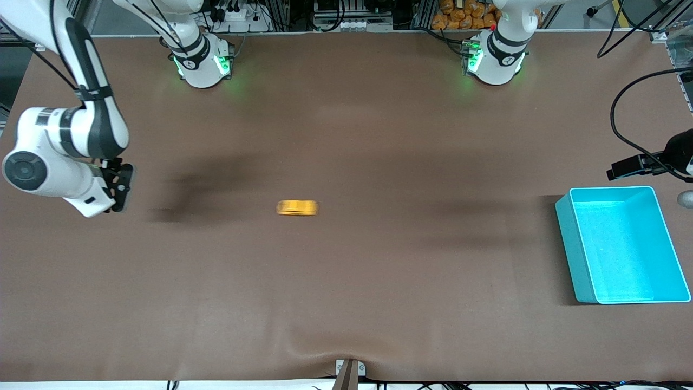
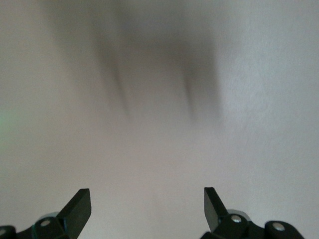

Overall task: Wind and store yellow beetle car
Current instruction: 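Release the car with the right gripper while the left gripper moves out, then lower the left gripper onto the yellow car beside the bin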

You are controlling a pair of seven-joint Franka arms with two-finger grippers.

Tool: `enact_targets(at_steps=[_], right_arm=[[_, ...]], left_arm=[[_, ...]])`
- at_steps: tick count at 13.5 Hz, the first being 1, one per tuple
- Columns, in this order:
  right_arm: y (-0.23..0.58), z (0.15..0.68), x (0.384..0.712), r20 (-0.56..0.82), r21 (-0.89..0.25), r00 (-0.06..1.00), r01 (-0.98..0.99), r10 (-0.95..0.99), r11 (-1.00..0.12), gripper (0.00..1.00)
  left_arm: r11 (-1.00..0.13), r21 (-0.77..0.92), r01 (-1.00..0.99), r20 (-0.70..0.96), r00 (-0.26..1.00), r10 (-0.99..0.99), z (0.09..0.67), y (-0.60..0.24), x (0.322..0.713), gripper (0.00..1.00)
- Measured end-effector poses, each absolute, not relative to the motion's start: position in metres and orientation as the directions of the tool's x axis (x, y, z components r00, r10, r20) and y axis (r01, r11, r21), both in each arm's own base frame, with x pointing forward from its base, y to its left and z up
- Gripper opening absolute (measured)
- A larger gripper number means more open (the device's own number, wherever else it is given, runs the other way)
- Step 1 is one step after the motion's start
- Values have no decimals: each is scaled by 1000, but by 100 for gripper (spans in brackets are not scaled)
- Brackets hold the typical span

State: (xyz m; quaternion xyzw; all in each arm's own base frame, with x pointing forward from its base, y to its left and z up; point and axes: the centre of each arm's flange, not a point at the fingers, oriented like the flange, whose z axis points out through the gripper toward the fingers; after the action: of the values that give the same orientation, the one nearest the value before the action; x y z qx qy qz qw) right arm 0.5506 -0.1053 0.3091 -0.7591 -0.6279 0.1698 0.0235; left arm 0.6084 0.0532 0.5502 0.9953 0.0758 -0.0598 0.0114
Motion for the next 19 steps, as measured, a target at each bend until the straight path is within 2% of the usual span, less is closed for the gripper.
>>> enact_targets(at_steps=[5,10,15,19], right_arm=[[-138,317,547,-224,-267,178,934,958,-236,100],[-141,322,549,-225,-264,182,934,957,-240,100],[-153,339,558,-223,-227,201,941,954,-251,100],[-160,391,582,-184,-156,271,941,945,-300,100]], left_arm=[[-936,4,353,-100,931,351,527,92,621,100],[-835,-25,549,-152,824,546,489,67,634,100],[-714,-84,695,-191,692,697,442,83,621,100],[-612,-101,784,-165,594,788,387,79,599,100]])
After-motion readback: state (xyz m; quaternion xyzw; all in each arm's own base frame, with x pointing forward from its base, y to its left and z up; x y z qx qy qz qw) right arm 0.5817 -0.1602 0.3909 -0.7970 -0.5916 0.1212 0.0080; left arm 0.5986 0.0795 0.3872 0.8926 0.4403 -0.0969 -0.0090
